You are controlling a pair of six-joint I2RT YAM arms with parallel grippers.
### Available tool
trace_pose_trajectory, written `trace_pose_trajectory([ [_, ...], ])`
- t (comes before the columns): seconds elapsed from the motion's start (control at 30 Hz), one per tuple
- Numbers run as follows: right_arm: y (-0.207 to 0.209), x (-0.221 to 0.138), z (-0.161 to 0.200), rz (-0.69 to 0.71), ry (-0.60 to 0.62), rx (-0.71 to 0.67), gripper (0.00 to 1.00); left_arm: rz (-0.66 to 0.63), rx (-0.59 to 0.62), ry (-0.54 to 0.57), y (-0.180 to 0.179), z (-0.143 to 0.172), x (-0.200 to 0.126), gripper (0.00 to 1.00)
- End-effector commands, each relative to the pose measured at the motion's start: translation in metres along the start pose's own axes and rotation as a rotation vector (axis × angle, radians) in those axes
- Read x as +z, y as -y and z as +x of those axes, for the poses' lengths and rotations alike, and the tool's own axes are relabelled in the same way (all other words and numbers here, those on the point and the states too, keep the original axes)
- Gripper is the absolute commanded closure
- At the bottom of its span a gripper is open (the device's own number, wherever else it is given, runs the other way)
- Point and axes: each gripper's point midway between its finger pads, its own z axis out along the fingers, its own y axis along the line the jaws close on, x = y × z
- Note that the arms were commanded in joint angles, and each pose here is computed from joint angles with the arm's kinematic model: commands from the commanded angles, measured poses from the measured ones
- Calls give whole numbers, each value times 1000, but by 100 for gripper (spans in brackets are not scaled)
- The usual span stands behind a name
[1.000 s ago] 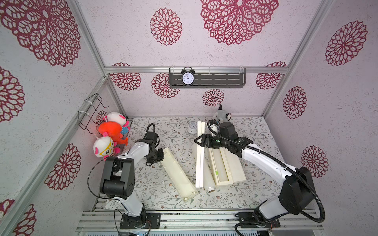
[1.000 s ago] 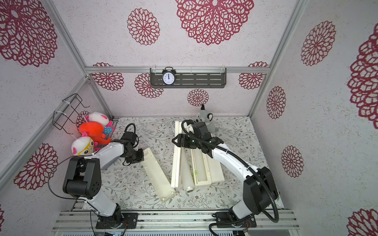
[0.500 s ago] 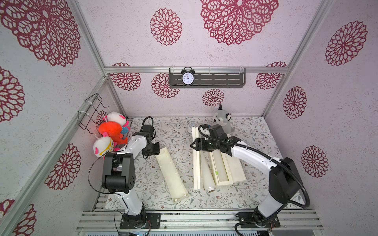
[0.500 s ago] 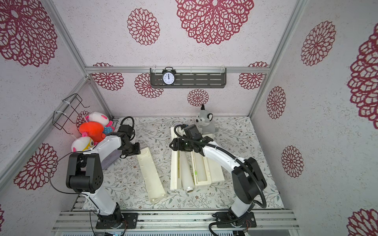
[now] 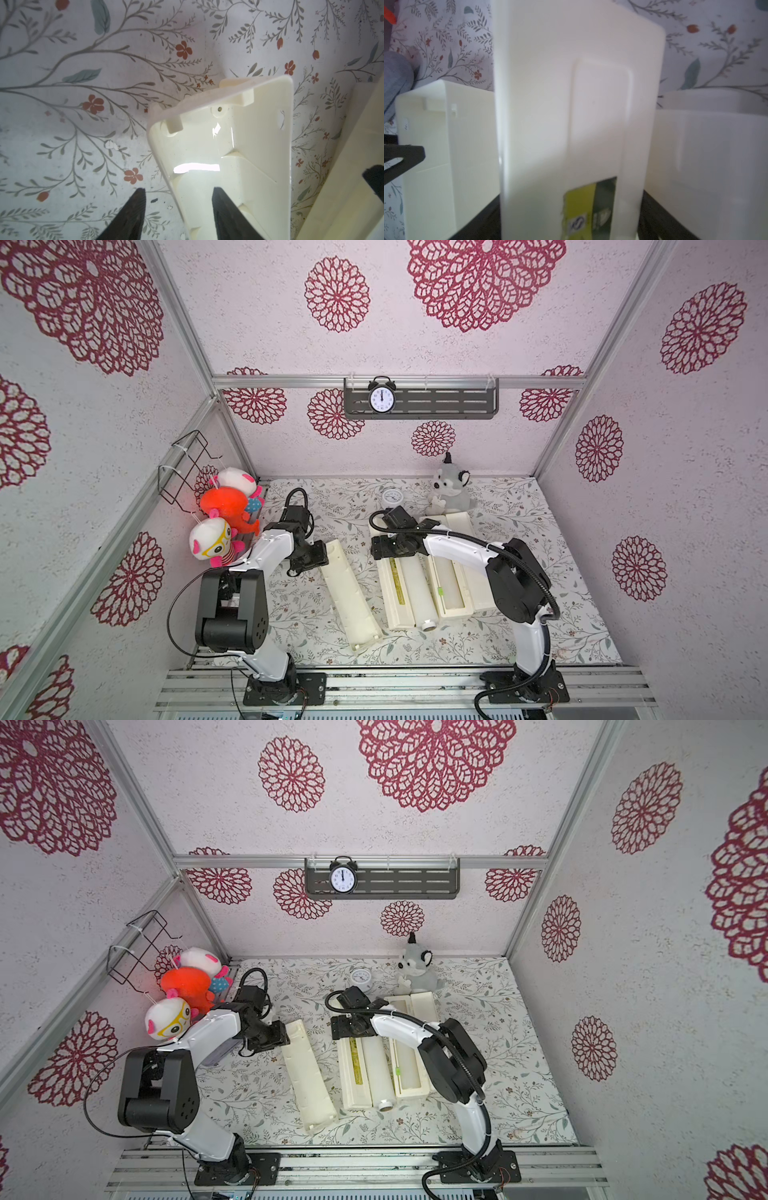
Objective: Put plastic wrap rolls into dispensers
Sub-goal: Place the lid at the center of the board, then move the plastic wrap cutting box to the center of the board.
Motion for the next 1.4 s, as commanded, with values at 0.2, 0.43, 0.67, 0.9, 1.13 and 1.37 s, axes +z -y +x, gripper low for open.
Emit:
trace_pose_trajectory([
  [0.2,-12,-25,-22,-30,81,-48,1,50,-66,16,12,16,-1,38],
  [0.43,-5,-62,-32,-66,155,-30,2,-6,-81,-31,9,38,15,46],
  [0.67,11,-87,-33,-46,200,-16,2,-56,-60,-61,16,53,23,67],
  [0.9,21,-83,-24,-42,183,-8,2,-156,-6,-91,3,46,26,96],
  [1.13,36,-88,-21,-15,179,-20,2,-246,115,-109,-4,22,14,100],
  [1.37,51,-91,-25,47,167,-55,3,-242,127,-72,2,-11,16,100],
])
